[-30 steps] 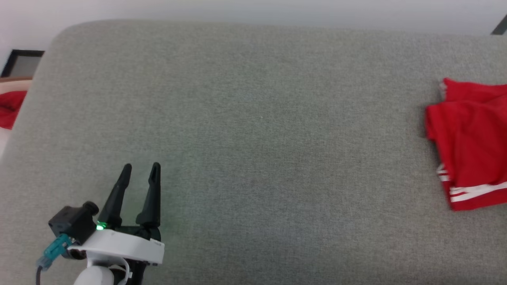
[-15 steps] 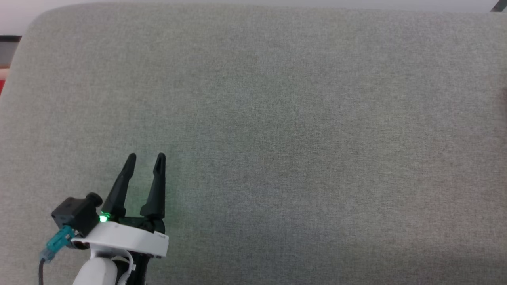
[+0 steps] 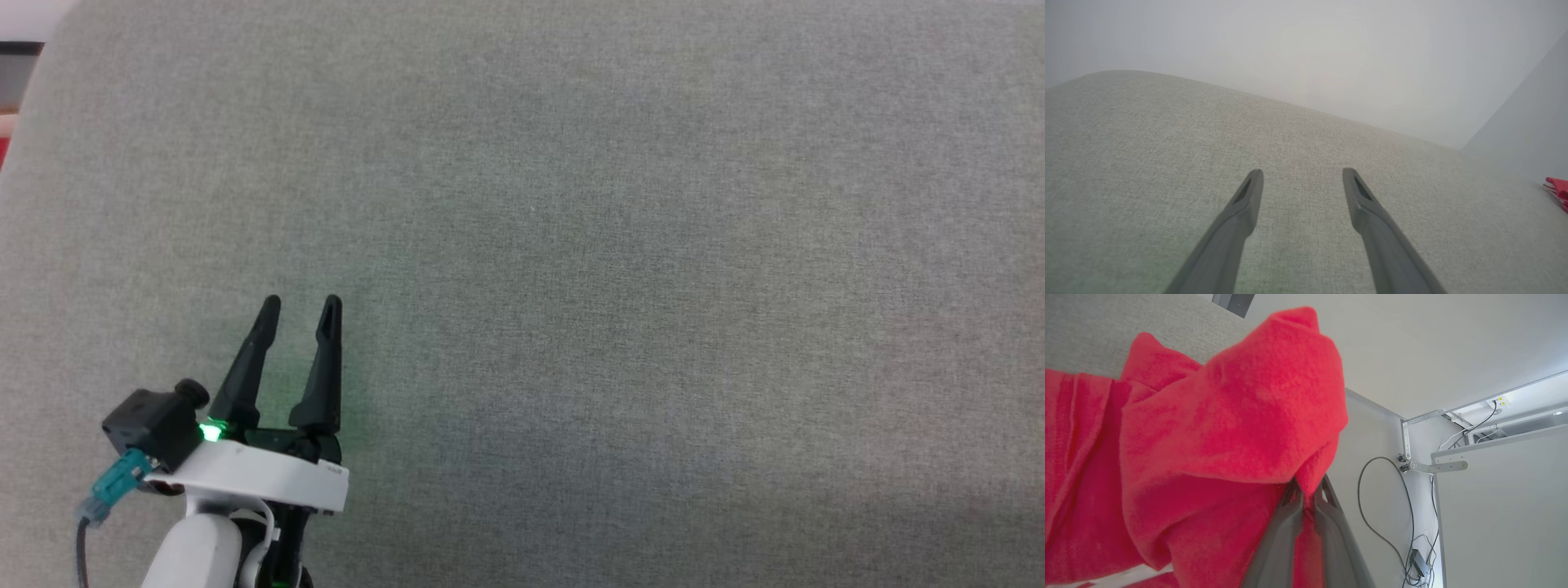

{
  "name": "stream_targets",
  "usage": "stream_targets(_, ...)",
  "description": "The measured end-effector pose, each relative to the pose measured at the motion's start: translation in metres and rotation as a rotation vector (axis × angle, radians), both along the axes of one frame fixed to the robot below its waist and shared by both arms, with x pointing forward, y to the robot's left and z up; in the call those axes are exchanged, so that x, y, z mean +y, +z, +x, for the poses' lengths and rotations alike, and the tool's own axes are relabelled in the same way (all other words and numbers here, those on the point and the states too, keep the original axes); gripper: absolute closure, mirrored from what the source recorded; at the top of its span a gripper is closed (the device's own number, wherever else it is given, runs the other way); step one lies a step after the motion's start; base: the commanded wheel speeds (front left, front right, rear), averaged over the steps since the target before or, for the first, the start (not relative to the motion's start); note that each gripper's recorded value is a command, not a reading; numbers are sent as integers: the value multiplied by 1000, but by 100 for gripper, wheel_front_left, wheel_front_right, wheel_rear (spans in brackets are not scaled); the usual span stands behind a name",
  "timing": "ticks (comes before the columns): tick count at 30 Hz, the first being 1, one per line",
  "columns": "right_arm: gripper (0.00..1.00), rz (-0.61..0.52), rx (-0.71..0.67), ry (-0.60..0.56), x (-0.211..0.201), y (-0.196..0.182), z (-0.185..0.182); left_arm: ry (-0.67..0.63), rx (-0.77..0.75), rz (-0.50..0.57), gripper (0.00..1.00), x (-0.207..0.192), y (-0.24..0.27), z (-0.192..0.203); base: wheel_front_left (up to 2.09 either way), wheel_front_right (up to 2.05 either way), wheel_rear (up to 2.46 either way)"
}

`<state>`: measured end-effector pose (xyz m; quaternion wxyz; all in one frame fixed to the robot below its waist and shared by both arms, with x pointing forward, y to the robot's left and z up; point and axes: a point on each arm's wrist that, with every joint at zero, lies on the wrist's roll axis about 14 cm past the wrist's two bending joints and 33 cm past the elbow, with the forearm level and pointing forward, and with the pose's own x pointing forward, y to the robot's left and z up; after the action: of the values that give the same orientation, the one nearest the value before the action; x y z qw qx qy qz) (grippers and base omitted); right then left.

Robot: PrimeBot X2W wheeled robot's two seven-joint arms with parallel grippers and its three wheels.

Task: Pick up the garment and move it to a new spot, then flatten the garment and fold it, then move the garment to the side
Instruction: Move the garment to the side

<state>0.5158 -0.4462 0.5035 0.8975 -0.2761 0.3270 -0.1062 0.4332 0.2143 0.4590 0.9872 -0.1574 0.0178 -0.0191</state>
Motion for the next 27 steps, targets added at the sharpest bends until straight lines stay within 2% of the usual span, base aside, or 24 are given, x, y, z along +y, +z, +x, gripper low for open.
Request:
stream_targets(1,96,3,-1,-1,2,-2,2,1,0,1,0,0,0,1,0,0,0)
stream_targets(4,68,15,-4,-17,3,-6,4,4,0,2,0,2,0,0,0,0,0)
stream_targets(6,57,25,-4,-26,4,-9,3,5,-1,2,0,2,1,0,0,0,0)
stream_targets(9,49,35,0,-50,3,-12,0,6,-5,3,0,2,2,0,0,0,0)
stream_targets(10,35,33,-2,-60,2,-11,-1,7,-8,3,0,3,3,0,0,0,0)
stream_targets(11,13,33,-4,-66,1,-9,-2,8,-10,3,0,3,4,-1,0,0,0)
stream_targets(14,7,44,-23,-73,3,-6,-3,10,-16,3,0,4,7,-1,0,0,0)
stream_targets(15,2,47,-30,-76,3,-5,-3,11,-20,3,0,4,8,-2,0,0,0)
stream_targets(16,0,50,-42,-78,2,-2,-4,14,-23,4,0,5,10,-2,0,0,0)
stream_targets(22,0,94,-119,-56,13,10,-7,24,-41,7,0,8,17,-8,0,0,0)
stream_targets(27,0,171,-208,17,44,12,-8,35,-54,23,0,13,24,-15,0,0,0)
